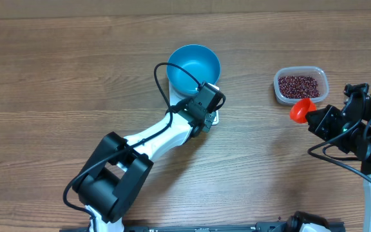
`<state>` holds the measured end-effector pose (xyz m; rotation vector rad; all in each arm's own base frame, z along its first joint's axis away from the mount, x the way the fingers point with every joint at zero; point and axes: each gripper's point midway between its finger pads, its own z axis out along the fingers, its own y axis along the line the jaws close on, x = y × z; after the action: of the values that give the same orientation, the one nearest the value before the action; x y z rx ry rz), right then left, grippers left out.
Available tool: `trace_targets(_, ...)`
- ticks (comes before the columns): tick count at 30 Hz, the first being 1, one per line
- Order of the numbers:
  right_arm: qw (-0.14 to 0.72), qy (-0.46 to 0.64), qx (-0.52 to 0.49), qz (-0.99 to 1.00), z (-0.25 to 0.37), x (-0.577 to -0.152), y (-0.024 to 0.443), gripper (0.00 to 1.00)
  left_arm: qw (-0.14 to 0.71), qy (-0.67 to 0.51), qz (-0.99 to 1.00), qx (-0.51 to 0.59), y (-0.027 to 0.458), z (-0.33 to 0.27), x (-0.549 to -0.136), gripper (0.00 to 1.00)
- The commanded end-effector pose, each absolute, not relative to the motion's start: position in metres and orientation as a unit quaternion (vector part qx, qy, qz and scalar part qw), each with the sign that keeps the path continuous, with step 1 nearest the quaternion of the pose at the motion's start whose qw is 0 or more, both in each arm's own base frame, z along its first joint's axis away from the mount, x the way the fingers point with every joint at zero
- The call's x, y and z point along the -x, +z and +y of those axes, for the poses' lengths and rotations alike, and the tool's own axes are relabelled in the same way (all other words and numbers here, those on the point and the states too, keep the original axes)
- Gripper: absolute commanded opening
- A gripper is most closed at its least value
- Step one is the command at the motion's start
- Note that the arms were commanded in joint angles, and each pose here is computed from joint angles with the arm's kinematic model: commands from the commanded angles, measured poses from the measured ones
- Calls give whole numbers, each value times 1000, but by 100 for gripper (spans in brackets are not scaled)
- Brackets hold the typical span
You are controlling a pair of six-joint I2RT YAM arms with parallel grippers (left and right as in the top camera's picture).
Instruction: Scoop item into bowl and weigh 150g on scale
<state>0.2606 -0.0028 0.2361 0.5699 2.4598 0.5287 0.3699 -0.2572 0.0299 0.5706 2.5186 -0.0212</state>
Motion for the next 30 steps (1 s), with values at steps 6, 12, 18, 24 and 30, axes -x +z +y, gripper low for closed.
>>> trace_targets(6,291,190,-208,914,-6,-262,245,4,265,14,942,-205,11,-252,-369,4)
trace_targets(12,291,190,-208,914,-6,-262,245,4,257,16,944,-208,9,-250,-365,4)
trace_targets(18,291,190,-208,914,-6,-262,245,4,247,-4,944,-219,27,-257,-361,4)
trace_targets(24,292,189,-208,914,-6,-263,246,4,264,-41,936,-230,88,-267,-358,4)
trace_targets(30,296,189,-207,913,-6,-264,247,4,300,-77,916,-256,147,-265,-347,4)
